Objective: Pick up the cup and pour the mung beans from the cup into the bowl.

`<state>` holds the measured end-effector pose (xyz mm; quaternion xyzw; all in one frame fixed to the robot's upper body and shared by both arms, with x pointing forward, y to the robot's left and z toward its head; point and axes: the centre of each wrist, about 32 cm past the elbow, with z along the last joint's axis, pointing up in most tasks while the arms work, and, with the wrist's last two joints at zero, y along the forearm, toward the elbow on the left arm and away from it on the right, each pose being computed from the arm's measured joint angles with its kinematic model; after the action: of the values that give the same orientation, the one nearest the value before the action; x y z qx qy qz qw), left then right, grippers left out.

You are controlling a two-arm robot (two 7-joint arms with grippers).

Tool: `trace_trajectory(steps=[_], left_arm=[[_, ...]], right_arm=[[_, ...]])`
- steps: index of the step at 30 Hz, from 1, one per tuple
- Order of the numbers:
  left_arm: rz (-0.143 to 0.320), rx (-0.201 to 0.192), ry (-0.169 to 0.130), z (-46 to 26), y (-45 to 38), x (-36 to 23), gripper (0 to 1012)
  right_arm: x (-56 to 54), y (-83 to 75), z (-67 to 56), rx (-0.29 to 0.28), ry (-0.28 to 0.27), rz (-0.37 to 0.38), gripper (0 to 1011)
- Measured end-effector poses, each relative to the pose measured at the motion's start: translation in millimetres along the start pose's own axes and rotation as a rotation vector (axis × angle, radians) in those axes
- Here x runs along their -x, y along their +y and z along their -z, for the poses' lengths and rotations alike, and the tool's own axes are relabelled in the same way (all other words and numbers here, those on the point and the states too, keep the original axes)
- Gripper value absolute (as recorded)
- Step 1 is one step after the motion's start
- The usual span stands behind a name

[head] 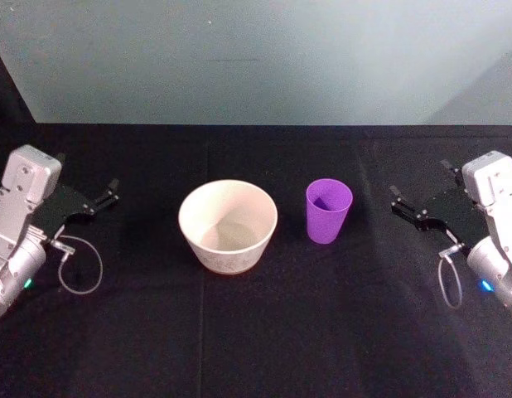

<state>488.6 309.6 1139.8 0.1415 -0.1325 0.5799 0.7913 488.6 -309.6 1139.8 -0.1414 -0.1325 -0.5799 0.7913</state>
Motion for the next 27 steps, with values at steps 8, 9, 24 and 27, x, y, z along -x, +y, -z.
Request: trace_trajectory(steps=[8,9,24,27], left_arm=[[0.0,0.0,0.0,0.0,0.0,0.0,1000],[0.0,0.0,0.0,0.0,0.0,0.0,1000],[0.0,0.0,0.0,0.0,0.0,0.0,1000],[0.0,0.0,0.0,0.0,0.0,0.0,1000]], right_arm=[[3.0,-4.0,0.4,-0.002,0.006,-0.006,1002],[4.6,-6.0,0.7,-0.002,0.01,-0.013,1002],[26.6,-21.9,6.5,0.024,0.112,-0.2,1002],[32.5,-20.8,9.0,0.01,0.145,-0.23,1002]])
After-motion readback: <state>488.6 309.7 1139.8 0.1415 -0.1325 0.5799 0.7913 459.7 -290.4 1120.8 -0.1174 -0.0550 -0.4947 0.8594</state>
